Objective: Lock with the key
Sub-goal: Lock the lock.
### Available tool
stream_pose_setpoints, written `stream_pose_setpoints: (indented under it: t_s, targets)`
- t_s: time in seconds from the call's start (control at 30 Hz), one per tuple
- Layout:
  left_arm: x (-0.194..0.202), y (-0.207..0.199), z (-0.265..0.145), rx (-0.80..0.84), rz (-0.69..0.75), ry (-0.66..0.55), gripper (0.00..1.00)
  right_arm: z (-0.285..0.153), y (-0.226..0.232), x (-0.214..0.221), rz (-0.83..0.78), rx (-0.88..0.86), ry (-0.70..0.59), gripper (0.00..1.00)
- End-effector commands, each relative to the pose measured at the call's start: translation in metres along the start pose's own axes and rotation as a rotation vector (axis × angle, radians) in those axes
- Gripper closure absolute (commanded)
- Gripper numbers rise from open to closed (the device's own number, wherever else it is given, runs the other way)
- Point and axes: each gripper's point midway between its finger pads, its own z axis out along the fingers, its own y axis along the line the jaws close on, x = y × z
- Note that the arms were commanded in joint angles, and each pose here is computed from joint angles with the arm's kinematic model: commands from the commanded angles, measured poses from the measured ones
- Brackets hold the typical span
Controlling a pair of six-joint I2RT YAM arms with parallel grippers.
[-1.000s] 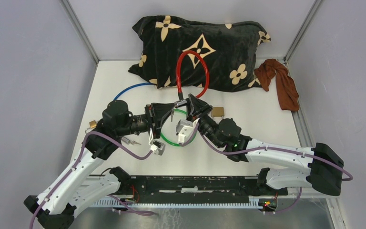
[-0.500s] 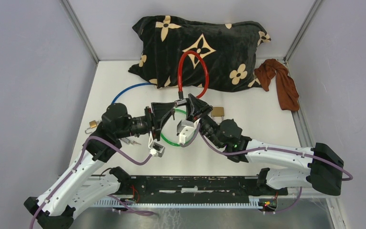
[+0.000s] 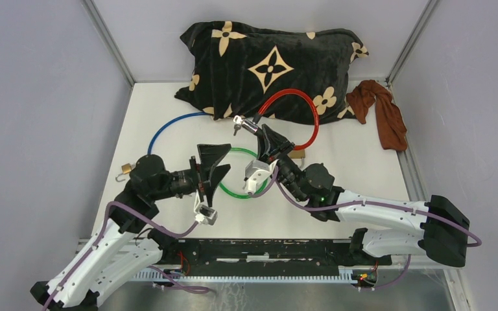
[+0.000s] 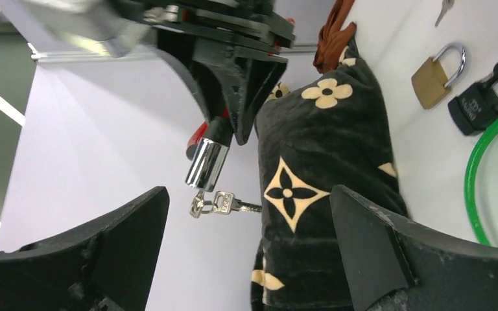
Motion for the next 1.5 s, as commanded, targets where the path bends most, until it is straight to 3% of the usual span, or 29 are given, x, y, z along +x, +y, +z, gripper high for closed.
stream_pose_setpoints:
  t_s: [0.0, 0.07, 0.13, 0.2, 0.33, 0.5, 0.6, 0.77, 0.97, 1.17, 1.47]
  targets:
    - [0.006, 0.032, -0.01, -0.151, -0.393, 0.042, 0.04, -0.005, -0.02, -0.001, 0.04, 0.093, -0.004, 1.0]
    - [0.033, 0.036, -0.011, -0.275, -0.838, 0.165, 0.08, -0.011, -0.014, 0.006, 0.072, 0.092, 0.015, 1.0]
    - [0.048, 0.024, -0.01, -0.339, -1.106, 0.256, 0.14, -0.018, -0.008, 0.012, 0.097, 0.088, 0.028, 1.0]
    - [0.034, 0.016, -0.004, -0.319, -1.286, 0.2, 0.21, -0.021, 0.0, 0.017, 0.11, 0.071, 0.038, 1.0]
    - [0.02, 0.021, 0.011, -0.347, -1.719, 0.113, 0.22, -0.028, 0.018, 0.024, 0.126, 0.032, 0.058, 1.0]
    - [0.042, -0.006, 0.023, -0.344, -2.075, 0.15, 0.21, -0.043, 0.039, 0.033, 0.151, -0.003, 0.083, 1.0]
    - [0.055, -0.021, 0.025, -0.275, -2.272, 0.065, 0.21, -0.049, 0.047, 0.034, 0.159, -0.022, 0.084, 1.0]
    - [0.06, -0.021, 0.031, -0.264, -2.316, -0.057, 0.19, -0.051, 0.056, 0.035, 0.153, -0.052, 0.088, 1.0]
    - [0.057, -0.026, 0.043, -0.218, -2.355, -0.107, 0.13, -0.049, 0.062, 0.032, 0.154, -0.072, 0.077, 1.0]
    - [0.061, -0.037, 0.05, -0.218, -2.389, -0.076, 0.39, -0.048, 0.063, 0.031, 0.155, -0.079, 0.069, 1.0]
    - [0.054, -0.049, 0.059, -0.17, -2.399, -0.044, 0.45, -0.046, 0.061, 0.026, 0.156, -0.083, 0.052, 1.0]
